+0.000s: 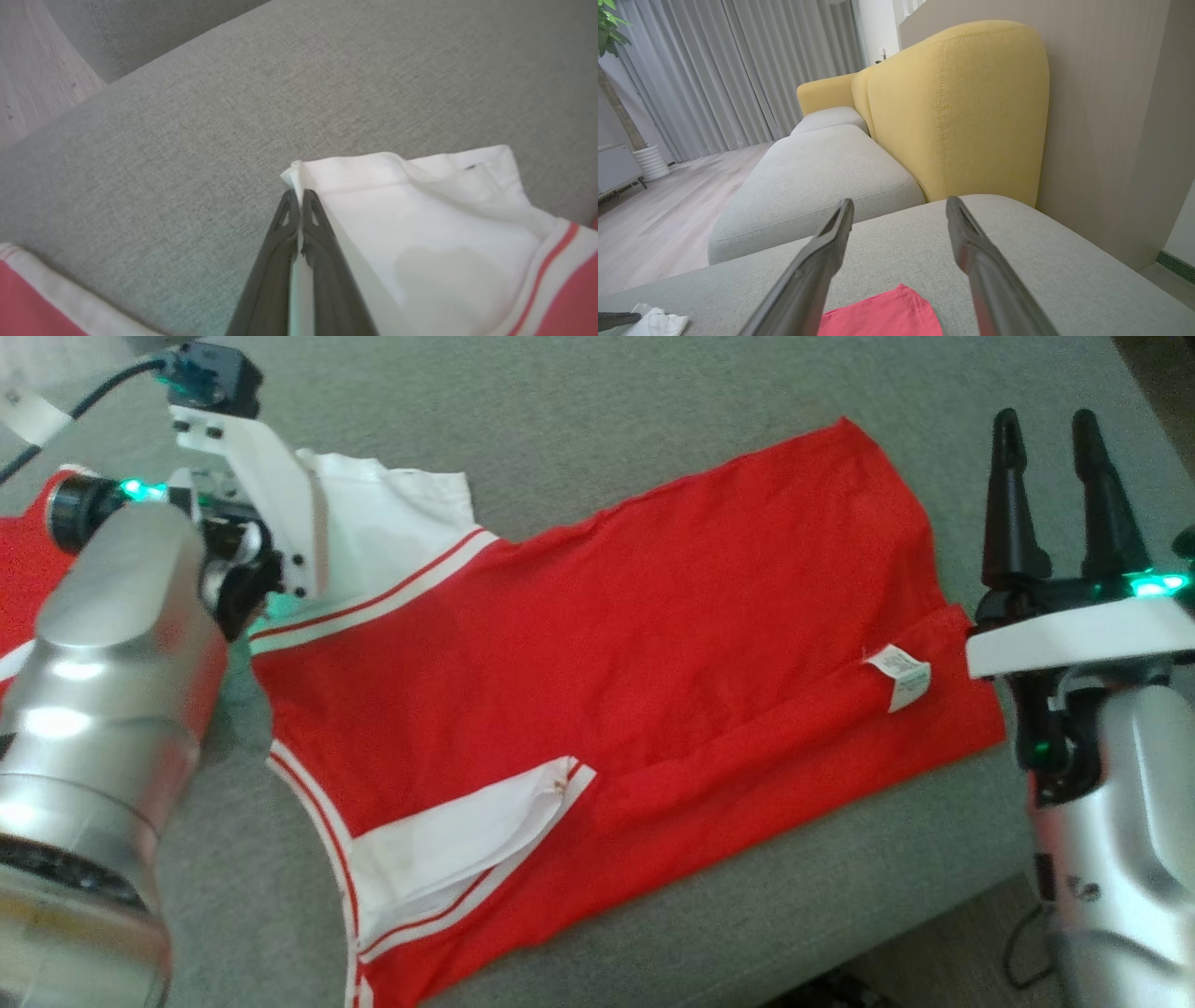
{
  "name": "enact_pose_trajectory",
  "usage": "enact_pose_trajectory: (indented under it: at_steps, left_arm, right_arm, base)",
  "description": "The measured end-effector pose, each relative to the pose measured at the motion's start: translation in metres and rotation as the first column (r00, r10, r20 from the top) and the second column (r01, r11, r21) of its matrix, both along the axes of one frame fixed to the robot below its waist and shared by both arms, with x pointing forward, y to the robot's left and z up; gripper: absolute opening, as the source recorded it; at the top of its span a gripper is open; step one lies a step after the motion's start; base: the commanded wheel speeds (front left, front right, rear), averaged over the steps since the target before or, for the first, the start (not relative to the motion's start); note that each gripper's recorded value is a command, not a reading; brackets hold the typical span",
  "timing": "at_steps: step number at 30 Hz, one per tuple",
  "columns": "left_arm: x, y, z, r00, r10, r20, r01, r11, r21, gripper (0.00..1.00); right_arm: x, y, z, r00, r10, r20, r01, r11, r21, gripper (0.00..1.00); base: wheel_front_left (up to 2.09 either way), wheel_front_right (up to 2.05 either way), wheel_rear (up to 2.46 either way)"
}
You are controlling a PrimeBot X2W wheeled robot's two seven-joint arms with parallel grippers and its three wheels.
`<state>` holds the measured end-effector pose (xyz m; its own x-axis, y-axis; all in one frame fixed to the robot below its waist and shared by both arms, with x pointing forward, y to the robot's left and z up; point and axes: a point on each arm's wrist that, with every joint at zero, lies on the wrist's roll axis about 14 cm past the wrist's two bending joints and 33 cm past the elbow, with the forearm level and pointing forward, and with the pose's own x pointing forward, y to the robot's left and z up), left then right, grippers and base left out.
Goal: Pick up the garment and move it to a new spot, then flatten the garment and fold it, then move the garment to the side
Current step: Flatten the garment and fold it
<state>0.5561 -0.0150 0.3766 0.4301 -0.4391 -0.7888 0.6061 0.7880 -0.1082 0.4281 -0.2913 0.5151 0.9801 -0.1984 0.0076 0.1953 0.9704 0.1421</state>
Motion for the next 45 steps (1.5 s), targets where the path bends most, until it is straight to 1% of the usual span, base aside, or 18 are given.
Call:
enact_pose_trajectory:
  at_steps: [4, 9, 12, 16, 17, 20, 24, 26, 27, 30, 34, 36, 40, 45]
  left_arm:
    - [-0.002, 0.001, 0.012, 0.999, 0.022, 0.041, -0.02, 0.999, -0.039, 0.0]
    - [0.001, 0.002, 0.047, 0.984, 0.048, 0.171, -0.027, 0.992, -0.121, 0.0]
    - [-0.002, -0.003, 0.075, 0.964, 0.05, 0.261, -0.001, 0.983, -0.184, 0.0]
    - [-0.019, -0.007, 0.105, 0.937, 0.023, 0.349, 0.064, 0.97, -0.236, 0.0]
    - [-0.023, -0.004, 0.111, 0.93, 0.028, 0.366, 0.07, 0.966, -0.25, 0.0]
    - [-0.036, 0.006, 0.121, 0.917, 0.037, 0.396, 0.079, 0.959, -0.273, 0.0]
    - [-0.061, 0.012, 0.127, 0.911, 0.041, 0.41, 0.095, 0.947, -0.306, 0.0]
    - [-0.073, 0.014, 0.128, 0.912, 0.041, 0.408, 0.099, 0.943, -0.317, 0.0]
    - [-0.073, 0.014, 0.128, 0.912, 0.041, 0.408, 0.099, 0.943, -0.317, 0.0]
    - [-0.088, 0.019, 0.127, 0.915, 0.048, 0.401, 0.093, 0.942, -0.324, 0.0]
    - [-0.102, 0.019, 0.126, 0.923, 0.047, 0.382, 0.093, 0.936, -0.339, 0.0]
    - [-0.104, 0.02, 0.125, 0.925, 0.05, 0.378, 0.089, 0.936, -0.342, 0.0]
    - [-0.103, 0.023, 0.124, 0.927, 0.063, 0.37, 0.075, 0.935, -0.346, 0.0]
    - [-0.103, 0.021, 0.122, 0.93, 0.066, 0.362, 0.071, 0.934, -0.351, 0.0]
  right_arm:
    - [0.006, 0.0, 0.003, 0.999, 0.036, -0.02, -0.037, 0.999, -0.04, 1.0]
    - [0.016, 0.003, 0.009, 0.995, 0.084, -0.058, -0.089, 0.992, -0.089, 1.0]
    - [0.023, 0.004, 0.008, 0.987, 0.109, -0.12, -0.125, 0.983, -0.134, 1.0]
    - [0.032, 0.007, -0.001, 0.967, 0.137, -0.213, -0.168, 0.976, -0.135, 1.0]
    - [0.034, 0.009, -0.008, 0.957, 0.148, -0.248, -0.183, 0.976, -0.121, 1.0]
    - [0.036, 0.006, -0.033, 0.912, 0.152, -0.38, -0.217, 0.967, -0.134, 1.0]
    - [0.035, -0.006, -0.069, 0.83, 0.118, -0.546, -0.233, 0.961, -0.147, 1.0]
    - [0.038, -0.005, -0.084, 0.789, 0.116, -0.604, -0.234, 0.965, -0.121, 1.0]
    - [0.038, -0.005, -0.084, 0.789, 0.116, -0.604, -0.234, 0.965, -0.121, 1.0]
    - [0.046, 0.001, -0.098, 0.743, 0.117, -0.659, -0.248, 0.963, -0.11, 1.0]
    - [0.059, -0.001, -0.108, 0.714, 0.094, -0.694, -0.243, 0.962, -0.12, 1.0]
    - [0.063, -0.005, -0.116, 0.696, 0.076, -0.714, -0.232, 0.965, -0.123, 1.0]
    - [0.062, -0.011, -0.135, 0.638, 0.044, -0.769, -0.214, 0.969, -0.123, 1.0]
    - [0.06, -0.015, -0.147, 0.602, 0.028, -0.798, -0.193, 0.975, -0.111, 1.0]
  base:
    - [0.0, 0.0, 0.0]
    - [0.0, 0.0, 0.0]
    - [0.0, 0.0, 0.0]
    - [0.0, 0.0, 0.0]
    - [0.0, 0.0, 0.0]
    - [0.0, 0.0, 0.0]
    - [0.0, 0.0, 0.0]
    - [0.0, 0.0, 0.0]
    - [0.0, 0.0, 0.0]
    - [0.0, 0.0, 0.0]
    - [0.0, 0.0, 0.0]
    - [0.0, 0.0, 0.0]
    - [0.0, 0.0, 0.0]
    - [0.0, 0.0, 0.0]
